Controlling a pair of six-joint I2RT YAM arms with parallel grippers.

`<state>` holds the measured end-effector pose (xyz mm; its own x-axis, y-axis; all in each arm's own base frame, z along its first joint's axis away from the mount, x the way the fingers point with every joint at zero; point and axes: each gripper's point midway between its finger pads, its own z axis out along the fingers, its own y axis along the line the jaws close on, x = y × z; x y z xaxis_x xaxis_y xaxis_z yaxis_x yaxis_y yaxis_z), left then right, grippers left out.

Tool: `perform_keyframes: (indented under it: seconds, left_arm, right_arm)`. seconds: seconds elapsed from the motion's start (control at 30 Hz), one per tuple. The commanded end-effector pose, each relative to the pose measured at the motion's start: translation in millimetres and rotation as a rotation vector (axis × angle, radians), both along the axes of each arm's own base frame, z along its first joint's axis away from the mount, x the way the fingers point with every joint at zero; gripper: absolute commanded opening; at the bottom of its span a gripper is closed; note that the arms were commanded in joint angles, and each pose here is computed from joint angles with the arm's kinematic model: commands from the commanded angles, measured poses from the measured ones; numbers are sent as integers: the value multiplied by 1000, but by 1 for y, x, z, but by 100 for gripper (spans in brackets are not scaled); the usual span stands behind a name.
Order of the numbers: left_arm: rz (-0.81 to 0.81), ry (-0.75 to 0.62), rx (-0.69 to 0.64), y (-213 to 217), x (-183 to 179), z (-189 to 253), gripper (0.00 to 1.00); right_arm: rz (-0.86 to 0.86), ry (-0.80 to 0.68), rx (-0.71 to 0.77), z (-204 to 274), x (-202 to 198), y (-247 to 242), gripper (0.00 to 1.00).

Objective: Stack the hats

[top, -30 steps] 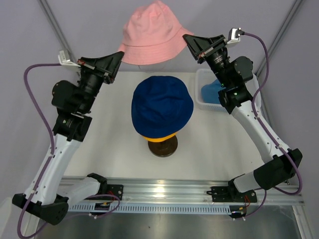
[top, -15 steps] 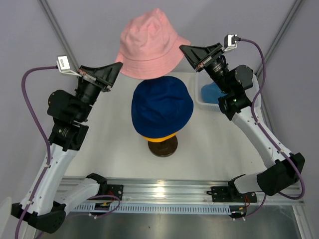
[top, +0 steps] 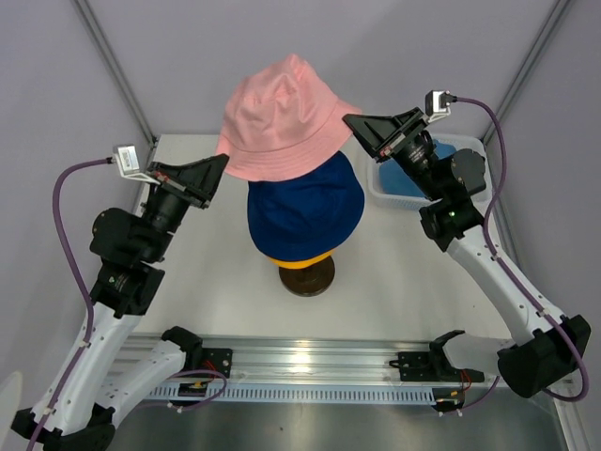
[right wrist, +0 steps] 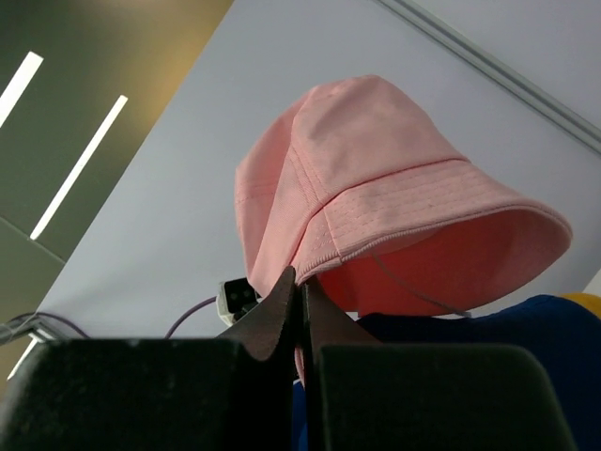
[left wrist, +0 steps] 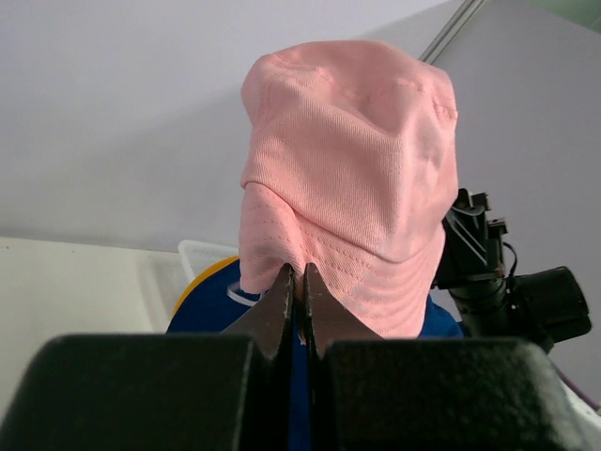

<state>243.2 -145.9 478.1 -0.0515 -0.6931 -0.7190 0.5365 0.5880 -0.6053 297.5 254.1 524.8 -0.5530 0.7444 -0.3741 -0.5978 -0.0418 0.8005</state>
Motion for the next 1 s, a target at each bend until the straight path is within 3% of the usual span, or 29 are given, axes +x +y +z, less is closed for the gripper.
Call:
perform_keyframes:
  seconds: [0.0, 0.3, 0.47, 0.97]
  left_arm:
    - [1, -81, 43, 1, -8, 11, 2]
    - [-222, -54, -11, -27, -40, 7, 2]
    - [-238, -51, -91, -20, -56, 8, 5]
    - [-282, 75, -107, -24, -59, 3, 10]
  right_arm:
    - [3, -64, 0, 10, -21, -8, 0]
    - [-48, -67, -1, 10, -57, -31, 0]
    - [-27, -44, 35, 17, -70, -37, 0]
    - [21, 44, 163, 25, -80, -45, 0]
